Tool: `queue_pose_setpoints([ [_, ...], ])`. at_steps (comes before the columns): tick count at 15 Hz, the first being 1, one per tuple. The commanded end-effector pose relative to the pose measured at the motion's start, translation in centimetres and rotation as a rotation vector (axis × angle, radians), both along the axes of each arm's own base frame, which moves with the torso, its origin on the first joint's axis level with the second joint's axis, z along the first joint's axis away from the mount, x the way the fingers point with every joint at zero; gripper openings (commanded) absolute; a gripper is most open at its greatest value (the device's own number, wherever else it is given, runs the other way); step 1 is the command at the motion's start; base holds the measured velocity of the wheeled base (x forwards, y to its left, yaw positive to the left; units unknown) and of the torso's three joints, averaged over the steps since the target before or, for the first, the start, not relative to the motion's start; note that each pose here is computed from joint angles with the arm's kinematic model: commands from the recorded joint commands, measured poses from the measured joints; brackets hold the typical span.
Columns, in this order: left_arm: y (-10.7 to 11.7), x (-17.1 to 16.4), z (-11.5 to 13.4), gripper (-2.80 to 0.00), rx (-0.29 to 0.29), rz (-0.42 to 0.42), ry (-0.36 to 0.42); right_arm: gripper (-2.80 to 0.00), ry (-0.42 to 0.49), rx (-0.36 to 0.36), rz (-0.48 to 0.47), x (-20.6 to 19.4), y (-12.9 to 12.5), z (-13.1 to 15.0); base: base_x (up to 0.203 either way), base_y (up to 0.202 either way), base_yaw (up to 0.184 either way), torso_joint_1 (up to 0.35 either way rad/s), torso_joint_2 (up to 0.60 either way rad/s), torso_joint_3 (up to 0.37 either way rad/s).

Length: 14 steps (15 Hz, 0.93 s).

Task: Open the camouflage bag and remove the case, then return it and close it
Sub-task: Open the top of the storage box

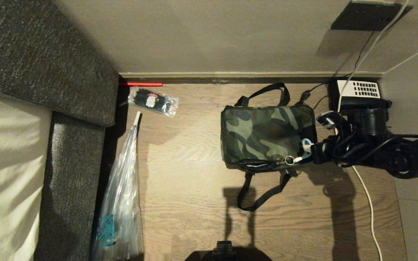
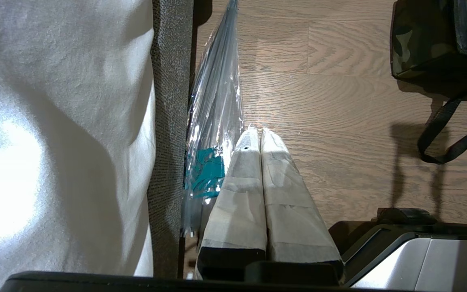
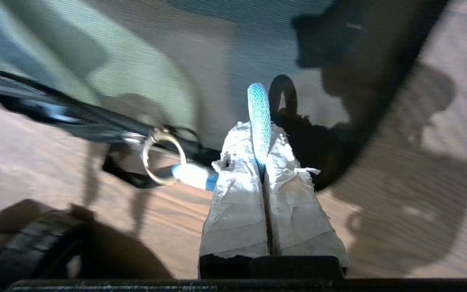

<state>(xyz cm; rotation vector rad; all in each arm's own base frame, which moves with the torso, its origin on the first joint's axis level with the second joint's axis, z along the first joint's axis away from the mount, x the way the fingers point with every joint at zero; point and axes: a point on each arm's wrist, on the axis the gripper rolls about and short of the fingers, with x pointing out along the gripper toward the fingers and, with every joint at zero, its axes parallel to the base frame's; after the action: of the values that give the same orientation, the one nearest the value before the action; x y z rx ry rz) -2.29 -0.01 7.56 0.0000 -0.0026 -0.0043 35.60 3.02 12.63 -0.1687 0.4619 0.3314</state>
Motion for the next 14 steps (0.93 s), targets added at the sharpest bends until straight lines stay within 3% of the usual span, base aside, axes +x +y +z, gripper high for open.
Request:
queue_pose_setpoints([
  [1, 0.0, 0.0, 0.0, -2.8, 0.0, 0.0, 0.003, -2.8, -0.003, -0.014, -0.016, 0.1, -0.9, -0.1, 0.0, 0.0, 0.0, 0.0, 0.0, 0.0],
  [8, 0.0, 0.0, 0.0, -2.8, 0.0, 0.0, 0.003, -2.8, 0.002, -0.019, -0.028, -0.2, -1.5, 0.0, 0.0, 0.0, 0.0, 0.0, 0.0, 0.0],
  [14, 0.0, 0.0, 0.0, -2.8, 0.0, 0.0, 0.003, -2.8, 0.019, -0.08, -0.04, -0.8, -3.1, -0.9, 0.0, 0.0, 0.0, 0.0, 0.0, 0.0],
])
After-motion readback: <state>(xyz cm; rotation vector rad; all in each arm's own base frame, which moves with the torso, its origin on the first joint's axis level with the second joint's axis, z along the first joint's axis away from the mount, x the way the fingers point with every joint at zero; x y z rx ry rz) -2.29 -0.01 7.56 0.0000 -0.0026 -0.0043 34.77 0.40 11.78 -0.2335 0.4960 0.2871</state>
